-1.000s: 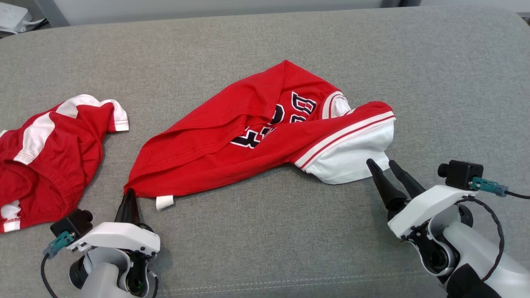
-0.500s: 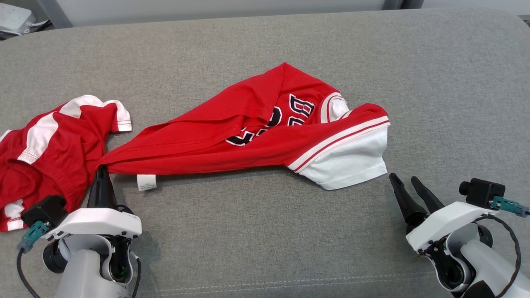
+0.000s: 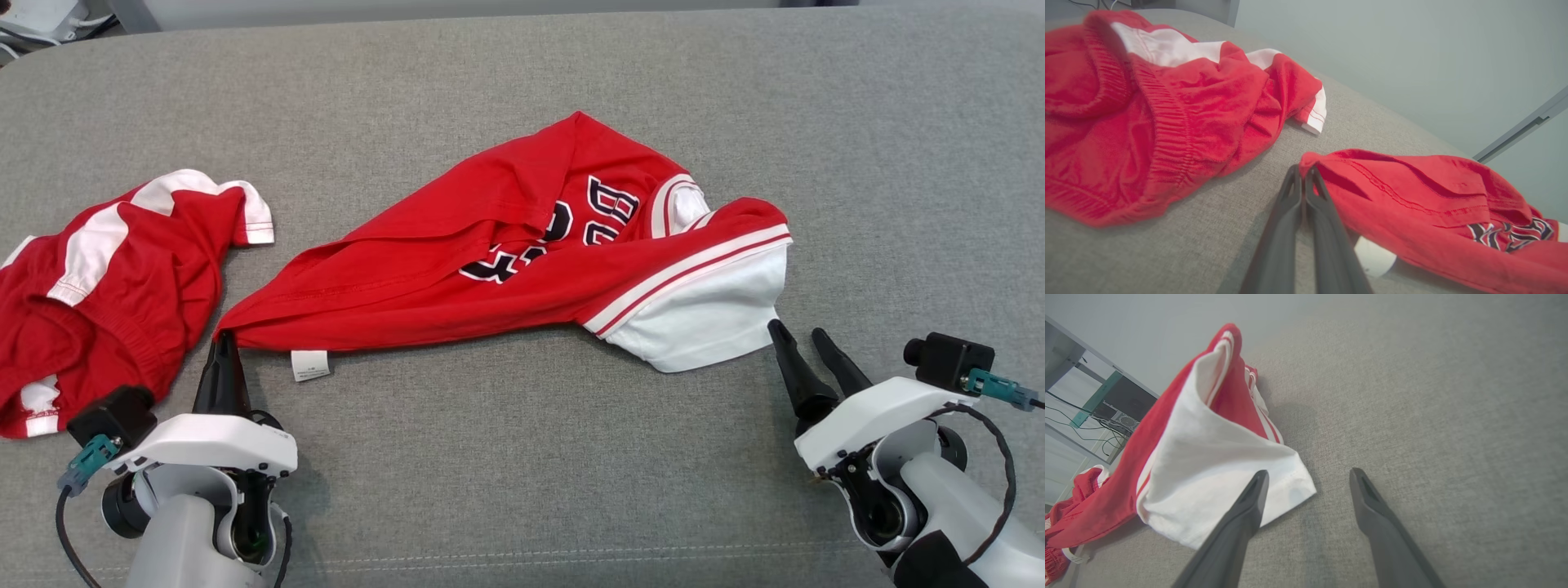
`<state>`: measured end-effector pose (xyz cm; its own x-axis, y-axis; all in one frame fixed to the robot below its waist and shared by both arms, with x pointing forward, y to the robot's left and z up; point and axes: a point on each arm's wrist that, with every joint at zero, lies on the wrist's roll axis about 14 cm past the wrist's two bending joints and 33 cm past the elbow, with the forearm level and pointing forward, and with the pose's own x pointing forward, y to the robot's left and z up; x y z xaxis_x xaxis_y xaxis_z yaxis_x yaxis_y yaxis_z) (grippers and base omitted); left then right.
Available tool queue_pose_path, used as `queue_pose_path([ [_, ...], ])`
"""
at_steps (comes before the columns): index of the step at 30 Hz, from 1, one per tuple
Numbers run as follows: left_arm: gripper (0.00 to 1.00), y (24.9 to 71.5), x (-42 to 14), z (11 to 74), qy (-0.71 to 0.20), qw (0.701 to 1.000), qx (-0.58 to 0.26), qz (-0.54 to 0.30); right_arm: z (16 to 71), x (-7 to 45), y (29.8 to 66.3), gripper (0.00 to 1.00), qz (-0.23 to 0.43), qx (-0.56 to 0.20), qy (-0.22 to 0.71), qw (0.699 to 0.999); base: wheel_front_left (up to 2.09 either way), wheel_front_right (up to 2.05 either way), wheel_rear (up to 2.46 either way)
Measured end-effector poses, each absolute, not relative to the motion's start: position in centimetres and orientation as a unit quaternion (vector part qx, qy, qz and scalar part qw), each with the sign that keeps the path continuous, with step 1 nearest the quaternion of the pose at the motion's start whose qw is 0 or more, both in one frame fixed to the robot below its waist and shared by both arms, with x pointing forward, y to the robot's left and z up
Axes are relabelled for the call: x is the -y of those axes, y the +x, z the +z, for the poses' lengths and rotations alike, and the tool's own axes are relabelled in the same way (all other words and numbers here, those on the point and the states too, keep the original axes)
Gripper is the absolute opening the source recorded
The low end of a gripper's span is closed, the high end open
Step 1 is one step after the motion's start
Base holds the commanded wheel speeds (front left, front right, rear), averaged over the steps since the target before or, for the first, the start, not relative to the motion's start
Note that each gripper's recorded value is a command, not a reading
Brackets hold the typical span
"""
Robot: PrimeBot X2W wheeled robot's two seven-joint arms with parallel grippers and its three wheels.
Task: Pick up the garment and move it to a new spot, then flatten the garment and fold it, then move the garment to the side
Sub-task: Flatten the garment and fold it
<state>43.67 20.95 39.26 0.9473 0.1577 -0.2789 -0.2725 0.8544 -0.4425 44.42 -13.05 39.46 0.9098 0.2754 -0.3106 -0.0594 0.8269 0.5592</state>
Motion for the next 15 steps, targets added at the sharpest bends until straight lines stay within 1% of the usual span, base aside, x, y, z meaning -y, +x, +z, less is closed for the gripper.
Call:
queue_pose_path([
  [5,0.00,43.7,-20.8,38.8,-0.243,0.956,-0.123,0.111,38.6,13.3,44.7,1.00,0.084,-0.200,0.269,0.938,0.00,0.00,0.00],
  [15,0.00,43.8,-20.9,38.4,-0.239,0.957,-0.126,0.110,38.4,12.1,45.8,1.00,0.098,-0.203,0.267,0.937,0.00,0.00,0.00],
])
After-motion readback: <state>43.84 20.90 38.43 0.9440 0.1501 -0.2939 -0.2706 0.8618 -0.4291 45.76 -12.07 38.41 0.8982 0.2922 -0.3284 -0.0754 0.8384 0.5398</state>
